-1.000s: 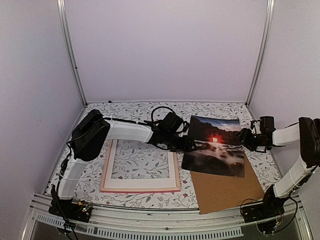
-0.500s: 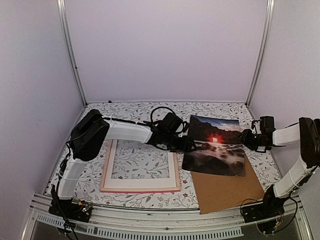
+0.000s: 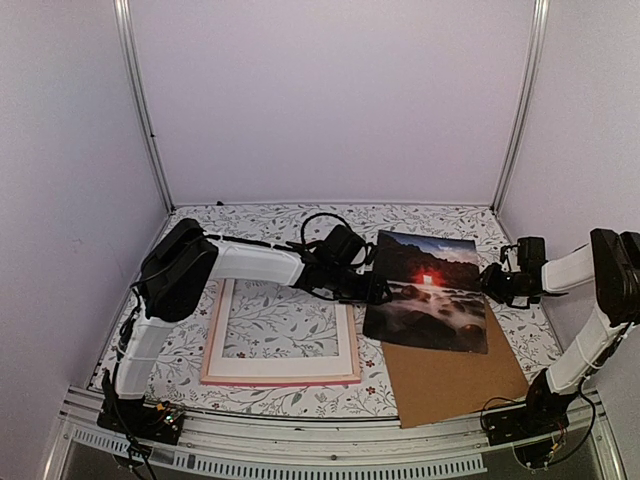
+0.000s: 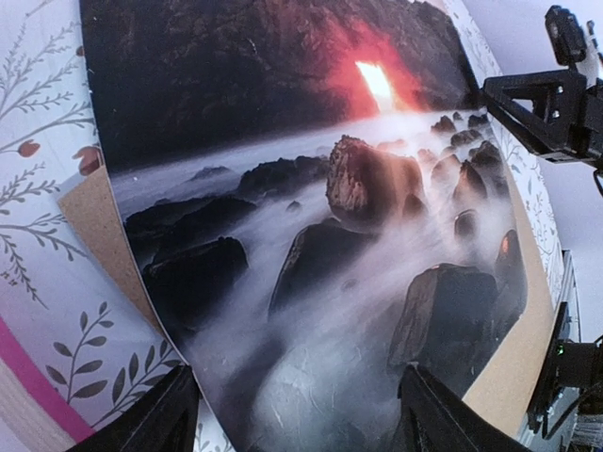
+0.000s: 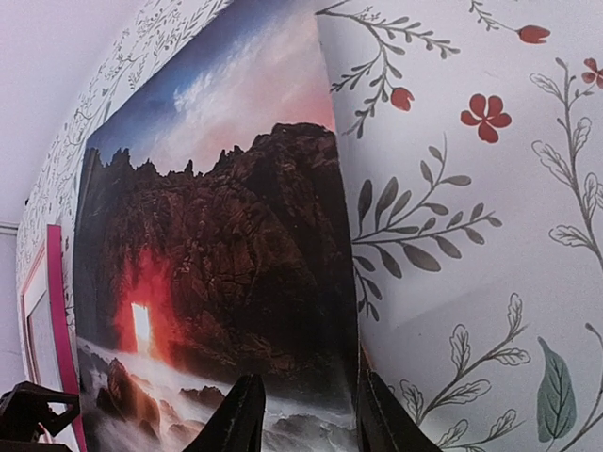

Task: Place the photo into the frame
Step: Pick up the photo from the backboard.

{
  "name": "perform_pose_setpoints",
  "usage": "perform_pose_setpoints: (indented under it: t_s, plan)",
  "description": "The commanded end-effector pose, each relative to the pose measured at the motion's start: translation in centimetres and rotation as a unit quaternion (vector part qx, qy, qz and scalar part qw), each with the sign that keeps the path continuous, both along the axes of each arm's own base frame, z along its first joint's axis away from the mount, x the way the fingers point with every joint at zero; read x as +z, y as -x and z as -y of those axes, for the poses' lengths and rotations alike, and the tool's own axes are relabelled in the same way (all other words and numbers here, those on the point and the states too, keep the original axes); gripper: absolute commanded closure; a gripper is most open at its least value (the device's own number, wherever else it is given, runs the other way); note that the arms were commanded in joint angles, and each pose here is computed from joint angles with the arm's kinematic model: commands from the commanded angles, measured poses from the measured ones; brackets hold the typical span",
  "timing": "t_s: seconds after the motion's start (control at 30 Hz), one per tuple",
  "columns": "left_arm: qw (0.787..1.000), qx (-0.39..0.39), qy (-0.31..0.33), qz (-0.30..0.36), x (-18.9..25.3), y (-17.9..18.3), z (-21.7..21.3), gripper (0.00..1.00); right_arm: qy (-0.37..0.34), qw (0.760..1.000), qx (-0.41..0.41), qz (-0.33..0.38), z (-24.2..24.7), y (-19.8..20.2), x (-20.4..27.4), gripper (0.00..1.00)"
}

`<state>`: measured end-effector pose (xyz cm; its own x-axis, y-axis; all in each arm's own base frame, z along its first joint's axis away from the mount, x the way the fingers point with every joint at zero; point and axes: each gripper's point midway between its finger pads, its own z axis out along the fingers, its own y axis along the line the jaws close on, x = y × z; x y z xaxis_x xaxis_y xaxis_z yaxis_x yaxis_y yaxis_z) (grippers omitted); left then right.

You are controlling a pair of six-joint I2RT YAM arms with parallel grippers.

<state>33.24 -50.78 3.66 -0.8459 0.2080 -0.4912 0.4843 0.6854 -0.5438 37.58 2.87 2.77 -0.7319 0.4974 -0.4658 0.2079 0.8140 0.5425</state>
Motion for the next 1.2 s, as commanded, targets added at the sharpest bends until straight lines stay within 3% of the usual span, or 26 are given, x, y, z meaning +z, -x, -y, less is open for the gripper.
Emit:
perform_pose_setpoints:
  t_s: [0.0, 0.4, 0.63, 0.9, 1.17]
  plan:
    - [1.000, -0.005, 0.011, 0.016, 1.8, -0.1, 0.1, 0.24, -0.034, 0.999, 0.029, -0.001, -1.6, 0.6, -0.3, 0.66]
    - [1.000, 0.006, -0.004, 0.025, 1.8, -0.4, -0.6, 0.23, -0.056, 0.998, 0.035, 0.006, -1.4, 1.1, -0.3, 0.78]
    - [0.999, 0.009, -0.011, 0.032, 2.1, -0.5, -0.9, 0.23, -0.021, 0.999, 0.025, 0.001, -0.3, 1.0, -0.6, 1.00]
    - [0.999, 0.015, -0.018, 0.048, 3.0, -0.9, -1.4, 0.20, -0.017, 0.999, 0.028, 0.019, -0.3, 1.0, 1.3, 1.00]
    - [0.992, 0.049, -0.052, 0.101, 4.5, -2.3, -3.4, 0.13, -0.042, 0.995, 0.054, 0.069, -1.6, 1.1, 6.7, 1.00]
